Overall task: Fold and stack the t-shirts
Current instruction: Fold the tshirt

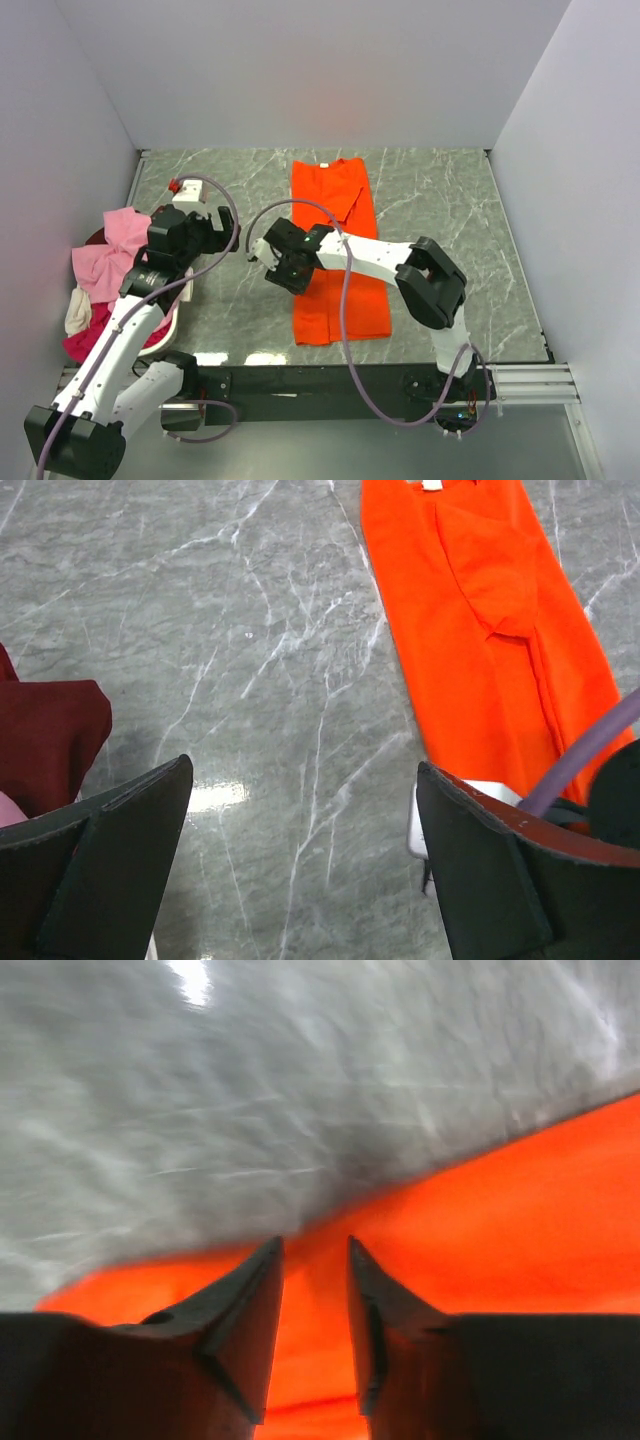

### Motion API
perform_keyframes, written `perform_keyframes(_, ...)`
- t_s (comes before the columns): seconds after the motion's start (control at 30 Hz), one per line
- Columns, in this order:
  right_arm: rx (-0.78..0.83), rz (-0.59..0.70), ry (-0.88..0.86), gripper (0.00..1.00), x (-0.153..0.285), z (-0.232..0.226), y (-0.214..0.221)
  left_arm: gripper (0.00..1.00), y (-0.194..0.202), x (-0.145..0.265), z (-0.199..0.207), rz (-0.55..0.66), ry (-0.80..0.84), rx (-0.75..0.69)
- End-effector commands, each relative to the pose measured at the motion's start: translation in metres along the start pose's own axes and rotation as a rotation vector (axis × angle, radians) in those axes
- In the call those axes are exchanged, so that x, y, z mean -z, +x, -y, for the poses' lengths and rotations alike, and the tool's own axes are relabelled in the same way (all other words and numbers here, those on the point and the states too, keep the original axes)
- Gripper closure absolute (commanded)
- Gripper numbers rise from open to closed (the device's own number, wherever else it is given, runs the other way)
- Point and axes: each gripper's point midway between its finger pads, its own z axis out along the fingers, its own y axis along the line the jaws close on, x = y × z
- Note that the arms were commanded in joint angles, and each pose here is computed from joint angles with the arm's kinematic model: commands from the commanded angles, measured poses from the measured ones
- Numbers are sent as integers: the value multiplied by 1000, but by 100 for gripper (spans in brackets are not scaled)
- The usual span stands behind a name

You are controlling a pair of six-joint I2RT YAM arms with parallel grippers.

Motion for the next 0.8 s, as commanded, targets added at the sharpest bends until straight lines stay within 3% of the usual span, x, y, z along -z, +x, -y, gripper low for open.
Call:
perform_keyframes(0.0,28,86,-116,55,48,-13,-15,1,-15,3,4,67,32,-10)
perform_keyframes(0.17,2,184,-177,41,90,5,19,0,-10,3,36,39,231,-37)
perform_keyframes(0.33,28,351,-140,38,141,34,55,1,16,-2,79,-43,501,-81)
perform_keyframes(0.43,105,445,-124,37,162,32,77,1,51,0,116,-137,637,-200)
perform_keyframes(0.47,124,445,-145,36,154,22,94,1,65,8,139,-145,714,-310)
perform_keyframes(0.5,234,531,-109,31,167,18,93,1,78,8,143,-159,716,-359)
perform_keyframes(0.53,289,551,-104,25,165,11,100,1,87,12,150,-163,737,-403)
perform_keyframes(0.57,329,522,-136,13,147,-5,124,1,102,25,168,-153,810,-511)
perform_keyframes(0.6,425,530,-108,11,144,-7,131,1,121,29,169,-167,826,-575)
perform_keyframes(0.67,451,460,-138,10,123,-15,157,1,149,53,189,-126,944,-777)
perform_keyframes(0.77,491,417,-172,13,106,-28,181,1,191,67,191,-143,983,-936)
